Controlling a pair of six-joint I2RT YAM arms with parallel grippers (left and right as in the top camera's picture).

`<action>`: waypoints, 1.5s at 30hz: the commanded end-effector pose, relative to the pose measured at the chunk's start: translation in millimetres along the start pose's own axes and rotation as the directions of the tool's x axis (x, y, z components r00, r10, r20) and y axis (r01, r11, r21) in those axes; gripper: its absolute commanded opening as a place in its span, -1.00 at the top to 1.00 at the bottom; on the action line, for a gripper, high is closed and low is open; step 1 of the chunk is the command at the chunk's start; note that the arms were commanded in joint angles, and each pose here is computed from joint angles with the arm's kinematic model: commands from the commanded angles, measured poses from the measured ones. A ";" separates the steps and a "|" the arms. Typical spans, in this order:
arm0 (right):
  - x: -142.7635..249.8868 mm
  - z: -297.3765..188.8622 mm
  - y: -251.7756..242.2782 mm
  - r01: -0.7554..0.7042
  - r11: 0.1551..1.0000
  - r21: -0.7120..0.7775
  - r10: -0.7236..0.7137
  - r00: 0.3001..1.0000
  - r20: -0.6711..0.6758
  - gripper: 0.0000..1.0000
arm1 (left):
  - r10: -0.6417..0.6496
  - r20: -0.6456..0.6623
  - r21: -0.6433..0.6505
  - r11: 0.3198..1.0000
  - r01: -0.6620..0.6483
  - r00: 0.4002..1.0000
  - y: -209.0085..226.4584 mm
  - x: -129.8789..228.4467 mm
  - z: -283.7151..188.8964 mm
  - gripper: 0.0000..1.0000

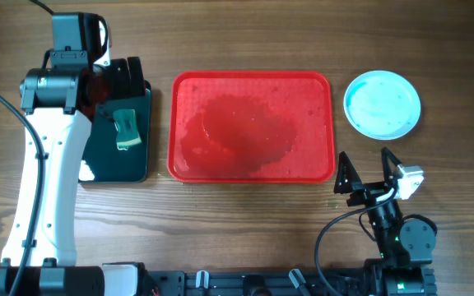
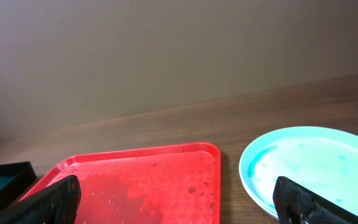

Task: Clean dirty plates on tray and stack at the side

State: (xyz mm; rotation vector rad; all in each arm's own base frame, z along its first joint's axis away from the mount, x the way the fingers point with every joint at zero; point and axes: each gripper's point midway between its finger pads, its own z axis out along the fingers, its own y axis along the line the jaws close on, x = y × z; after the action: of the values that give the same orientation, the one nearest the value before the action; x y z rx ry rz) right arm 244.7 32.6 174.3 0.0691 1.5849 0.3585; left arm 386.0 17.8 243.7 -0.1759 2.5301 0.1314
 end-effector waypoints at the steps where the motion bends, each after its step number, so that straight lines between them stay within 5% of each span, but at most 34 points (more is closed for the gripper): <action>1: -4.8 -1.0 -2.4 -0.017 1.000 0.017 0.016 1.000 0.024 -0.99 | -0.016 -0.001 -0.002 1.000 0.016 1.000 -0.1 -0.5 0.9 -1.00; 22: -4.8 -1.0 -2.4 -0.017 1.000 0.017 0.016 1.000 0.024 -0.99 | -0.017 0.000 0.001 1.000 0.017 1.000 0.2 -0.1 -1.0 -1.00; 29: -4.8 -1.0 -2.4 -0.017 1.000 0.017 0.016 1.000 0.024 -1.00 | 0.024 0.216 0.046 0.998 -0.035 0.976 -19.7 1.0 -71.0 -1.00; 35: -4.8 -1.0 -2.4 -0.016 1.000 0.017 0.016 1.000 0.024 -0.99 | -0.068 0.520 0.250 0.965 -0.076 0.852 -40.1 29.5 -85.3 -1.00; 39: -4.8 -1.0 -2.4 -0.017 1.000 0.017 0.016 1.000 0.024 -0.99 | -0.137 0.693 0.313 0.941 -0.125 0.707 -40.6 65.7 -83.4 -1.00; 45: -4.8 -1.0 -2.4 -0.017 1.000 0.017 0.016 1.000 0.024 -0.99 | -0.258 0.765 0.365 0.929 -0.067 0.590 -20.9 123.4 -55.6 -1.00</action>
State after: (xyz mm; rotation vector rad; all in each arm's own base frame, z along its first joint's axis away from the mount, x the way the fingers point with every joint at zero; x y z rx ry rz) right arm 244.8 29.5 175.9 0.0917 1.5766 0.3535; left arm 271.0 -25.9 245.5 -0.0345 1.6000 -0.2085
